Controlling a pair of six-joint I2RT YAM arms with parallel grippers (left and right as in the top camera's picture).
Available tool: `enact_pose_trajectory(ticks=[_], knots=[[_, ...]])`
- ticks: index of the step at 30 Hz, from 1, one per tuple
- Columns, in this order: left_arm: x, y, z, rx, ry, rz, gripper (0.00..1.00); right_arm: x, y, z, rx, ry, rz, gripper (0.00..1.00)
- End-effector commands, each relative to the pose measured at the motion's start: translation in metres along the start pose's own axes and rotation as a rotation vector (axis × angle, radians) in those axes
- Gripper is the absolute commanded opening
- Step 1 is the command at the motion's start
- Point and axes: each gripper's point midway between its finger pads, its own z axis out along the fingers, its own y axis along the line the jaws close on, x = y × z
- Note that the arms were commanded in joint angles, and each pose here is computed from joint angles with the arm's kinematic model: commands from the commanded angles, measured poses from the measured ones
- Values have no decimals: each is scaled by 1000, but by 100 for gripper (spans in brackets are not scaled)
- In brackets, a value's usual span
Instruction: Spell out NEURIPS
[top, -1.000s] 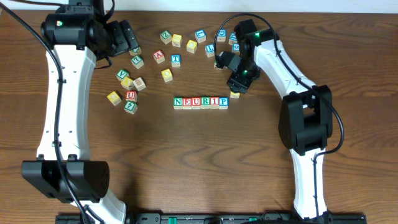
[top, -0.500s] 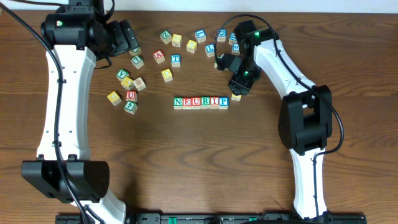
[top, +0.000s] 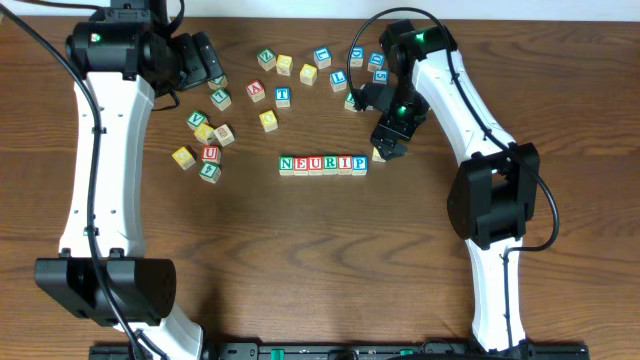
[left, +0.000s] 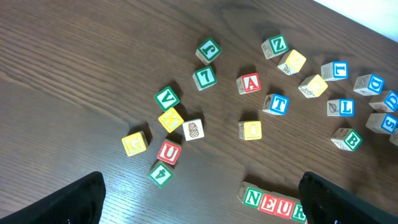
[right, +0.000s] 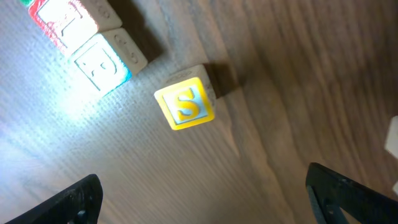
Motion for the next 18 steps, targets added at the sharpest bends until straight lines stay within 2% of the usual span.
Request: enact_pose_trajectory(ticks=[1, 7, 11, 18], knots=[[1, 5, 5, -20, 10, 7, 98, -5, 11, 3, -56, -28, 7, 99], [1, 5, 5, -20, 9, 7, 98, -7, 10, 26, -69, -38, -13, 99], [1, 5, 5, -20, 10, 7, 98, -8, 7, 44, -57, -50, -37, 92], [1, 5, 5, -20, 10, 7, 98, -17, -4, 57, -14, -91, -48, 86]])
